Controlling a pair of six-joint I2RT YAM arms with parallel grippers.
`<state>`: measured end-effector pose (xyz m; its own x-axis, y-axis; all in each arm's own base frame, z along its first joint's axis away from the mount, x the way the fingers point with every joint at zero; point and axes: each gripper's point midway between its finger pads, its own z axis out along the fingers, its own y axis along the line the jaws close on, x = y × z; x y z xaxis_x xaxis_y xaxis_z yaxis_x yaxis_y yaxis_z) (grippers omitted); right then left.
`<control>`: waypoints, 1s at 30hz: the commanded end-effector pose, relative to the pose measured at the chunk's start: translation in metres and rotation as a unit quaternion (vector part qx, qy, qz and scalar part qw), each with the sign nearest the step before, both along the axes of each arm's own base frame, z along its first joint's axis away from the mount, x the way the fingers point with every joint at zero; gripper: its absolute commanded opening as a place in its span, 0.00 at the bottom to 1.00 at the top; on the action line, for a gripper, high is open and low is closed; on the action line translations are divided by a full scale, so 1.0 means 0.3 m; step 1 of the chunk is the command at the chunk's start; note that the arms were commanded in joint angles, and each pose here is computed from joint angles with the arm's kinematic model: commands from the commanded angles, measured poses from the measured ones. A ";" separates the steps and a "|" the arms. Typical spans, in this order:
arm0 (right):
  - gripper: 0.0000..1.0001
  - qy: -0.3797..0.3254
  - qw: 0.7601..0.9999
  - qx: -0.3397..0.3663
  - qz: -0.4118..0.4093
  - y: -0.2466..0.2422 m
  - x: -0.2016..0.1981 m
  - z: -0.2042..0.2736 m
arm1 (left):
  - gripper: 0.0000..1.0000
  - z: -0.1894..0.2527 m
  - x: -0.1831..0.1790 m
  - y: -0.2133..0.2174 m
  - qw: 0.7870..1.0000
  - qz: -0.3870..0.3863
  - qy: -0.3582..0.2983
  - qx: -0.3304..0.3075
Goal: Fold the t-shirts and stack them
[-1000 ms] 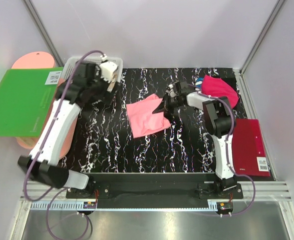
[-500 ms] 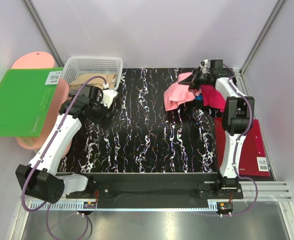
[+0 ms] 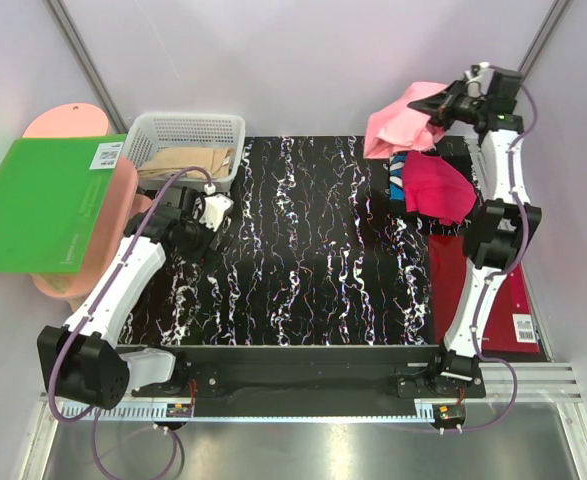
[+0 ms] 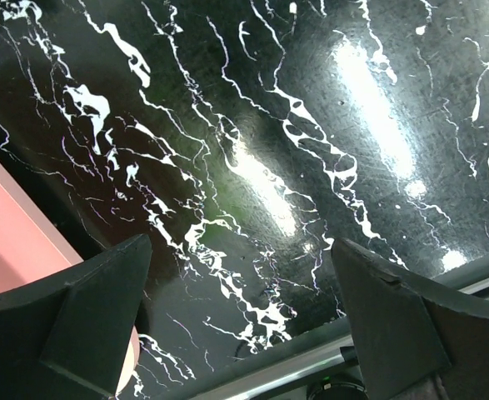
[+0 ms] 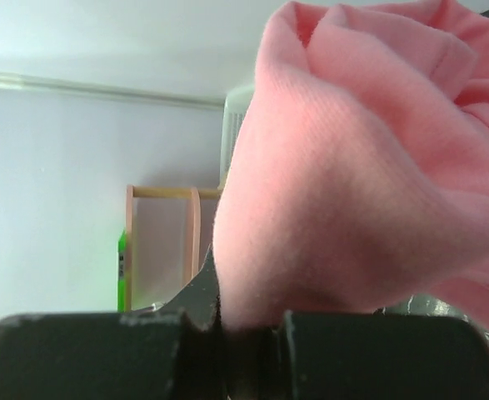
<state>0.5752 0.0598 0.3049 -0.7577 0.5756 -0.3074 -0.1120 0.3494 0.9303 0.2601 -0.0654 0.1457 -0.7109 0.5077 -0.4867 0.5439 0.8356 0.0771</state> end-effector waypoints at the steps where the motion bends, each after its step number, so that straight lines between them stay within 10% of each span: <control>1: 0.00 0.005 0.999 0.026 -0.035 -0.173 -0.007 0.060 | 0.95 0.045 0.039 -0.013 0.999 0.001 -0.041 -0.026; 30: 0.00 0.195 0.972 -0.039 -0.128 -0.355 -0.169 -0.464 | 0.94 0.042 0.078 -0.010 0.998 0.004 -0.035 -0.045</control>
